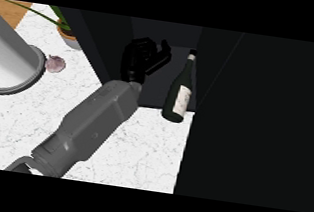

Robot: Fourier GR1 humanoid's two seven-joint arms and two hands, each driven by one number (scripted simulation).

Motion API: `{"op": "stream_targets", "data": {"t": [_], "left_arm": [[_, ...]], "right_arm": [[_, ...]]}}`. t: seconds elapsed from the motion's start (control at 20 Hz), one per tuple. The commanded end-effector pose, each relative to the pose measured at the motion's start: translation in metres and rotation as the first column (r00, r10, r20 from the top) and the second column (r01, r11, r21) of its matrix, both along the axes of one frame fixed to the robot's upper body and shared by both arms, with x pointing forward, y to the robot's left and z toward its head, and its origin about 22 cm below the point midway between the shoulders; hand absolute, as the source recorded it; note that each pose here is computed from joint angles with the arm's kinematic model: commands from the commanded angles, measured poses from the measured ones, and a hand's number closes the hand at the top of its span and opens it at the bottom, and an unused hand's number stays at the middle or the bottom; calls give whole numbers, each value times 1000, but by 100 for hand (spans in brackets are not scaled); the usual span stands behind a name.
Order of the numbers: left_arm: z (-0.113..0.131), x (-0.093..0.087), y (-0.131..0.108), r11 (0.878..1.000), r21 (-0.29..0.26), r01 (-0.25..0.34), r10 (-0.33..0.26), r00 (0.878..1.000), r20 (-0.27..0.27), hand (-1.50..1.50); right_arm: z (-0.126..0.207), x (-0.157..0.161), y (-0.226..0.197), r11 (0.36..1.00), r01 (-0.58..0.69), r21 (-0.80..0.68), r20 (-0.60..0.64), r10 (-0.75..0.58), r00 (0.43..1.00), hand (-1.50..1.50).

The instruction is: Pick up the wine, place it into the cabinet and close the cabinet

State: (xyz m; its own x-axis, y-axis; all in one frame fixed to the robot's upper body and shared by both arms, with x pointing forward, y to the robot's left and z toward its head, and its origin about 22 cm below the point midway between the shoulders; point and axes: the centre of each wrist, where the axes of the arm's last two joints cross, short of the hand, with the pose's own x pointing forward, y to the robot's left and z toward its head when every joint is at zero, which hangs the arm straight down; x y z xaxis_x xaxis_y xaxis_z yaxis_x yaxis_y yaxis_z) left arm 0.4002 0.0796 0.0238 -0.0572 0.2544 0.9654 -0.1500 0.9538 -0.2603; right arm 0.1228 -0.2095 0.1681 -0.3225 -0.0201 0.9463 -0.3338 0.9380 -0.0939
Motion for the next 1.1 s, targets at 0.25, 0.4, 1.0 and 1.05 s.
{"op": "stream_targets", "data": {"t": [0.25, 0.4, 1.0, 1.05], "left_arm": [[38, 32, 7, 987, 138, -86, 79, 995, 53, 150], [25, 32, 14, 960, 231, -161, 154, 987, 49, 150], [5, 35, 60, 875, 434, -215, 235, 972, 9, -150], [15, 39, 53, 867, 444, -228, 245, 969, 20, -150]], "right_arm": [[24, -24, 0, 996, -47, 80, 40, 44, 998, -150], [20, -21, 4, 994, -75, 82, 54, 70, 996, -150], [14, -25, 1, 994, -81, 71, 48, 78, 996, -150], [19, -34, 0, 994, -91, 61, 34, 89, 995, -150]]}}
